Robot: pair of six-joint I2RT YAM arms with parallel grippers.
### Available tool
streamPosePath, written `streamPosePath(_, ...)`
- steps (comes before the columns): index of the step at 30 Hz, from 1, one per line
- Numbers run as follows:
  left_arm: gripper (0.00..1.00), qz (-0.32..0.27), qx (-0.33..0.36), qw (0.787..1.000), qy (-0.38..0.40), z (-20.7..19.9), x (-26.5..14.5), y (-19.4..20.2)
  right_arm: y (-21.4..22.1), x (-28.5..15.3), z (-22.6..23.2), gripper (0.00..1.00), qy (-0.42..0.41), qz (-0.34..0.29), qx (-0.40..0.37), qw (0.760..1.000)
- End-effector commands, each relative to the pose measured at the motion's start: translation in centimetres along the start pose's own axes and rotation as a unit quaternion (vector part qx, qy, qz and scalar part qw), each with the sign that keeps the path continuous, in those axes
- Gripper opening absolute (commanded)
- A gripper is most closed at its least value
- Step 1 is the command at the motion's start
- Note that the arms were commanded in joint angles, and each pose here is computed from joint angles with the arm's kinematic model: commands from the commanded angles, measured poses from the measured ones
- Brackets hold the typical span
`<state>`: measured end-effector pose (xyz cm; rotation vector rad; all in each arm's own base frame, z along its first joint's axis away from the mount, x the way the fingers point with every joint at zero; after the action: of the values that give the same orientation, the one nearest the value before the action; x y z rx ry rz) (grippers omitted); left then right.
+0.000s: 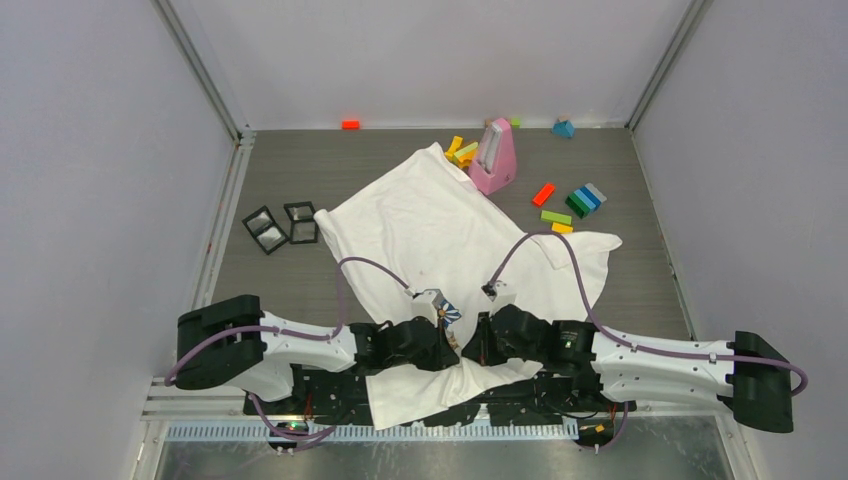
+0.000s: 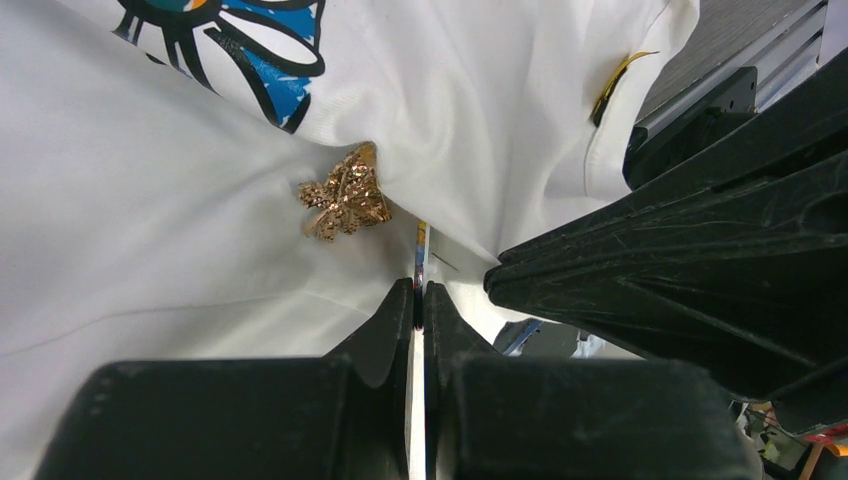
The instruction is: Pin the brooch onto the clothing
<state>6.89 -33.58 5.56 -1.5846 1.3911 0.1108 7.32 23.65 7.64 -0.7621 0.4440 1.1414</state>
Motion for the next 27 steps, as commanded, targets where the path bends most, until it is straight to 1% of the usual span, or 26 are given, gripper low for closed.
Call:
streamPosePath(1, 0.0, -0.027, -0.011, 0.999, 0.019, -1.6, 0.2, -1.6, -0.2, -0.2, 2.2, 0.01, -0.045, 0.0, -0.004, 0.999)
streamPosePath(10, 0.0, -0.028, -0.01, 0.999, 0.019, -1.6, 0.1, -1.6, 0.1, 0.2, 2.6, 0.01, -0.048, 0.013, -0.014, 0.999)
streamPosePath(20, 0.0, -0.033, -0.01, 0.999, 0.021, -1.6, 0.0, -1.7, 0.7, 1.2, 0.9, 0.01, -0.008, 0.022, -0.017, 1.0)
streamPosePath(27, 0.0, -0.05, -0.013, 0.998, 0.039, -1.7, -0.2, -1.9, 1.3, 2.3, -0.5, 0.01, 0.012, 0.03, -0.015, 0.999)
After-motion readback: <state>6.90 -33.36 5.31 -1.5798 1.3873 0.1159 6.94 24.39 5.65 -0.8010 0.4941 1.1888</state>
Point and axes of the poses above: each gripper's point midway between its finger pads, its own x axis out along the fingers, its own z axis along the line the jaws close on, y = z × x, the point moved 2 cm from there along -x, back along the fingers, and after that the axes turned 15 degrees about x, right-handed, at the moved point
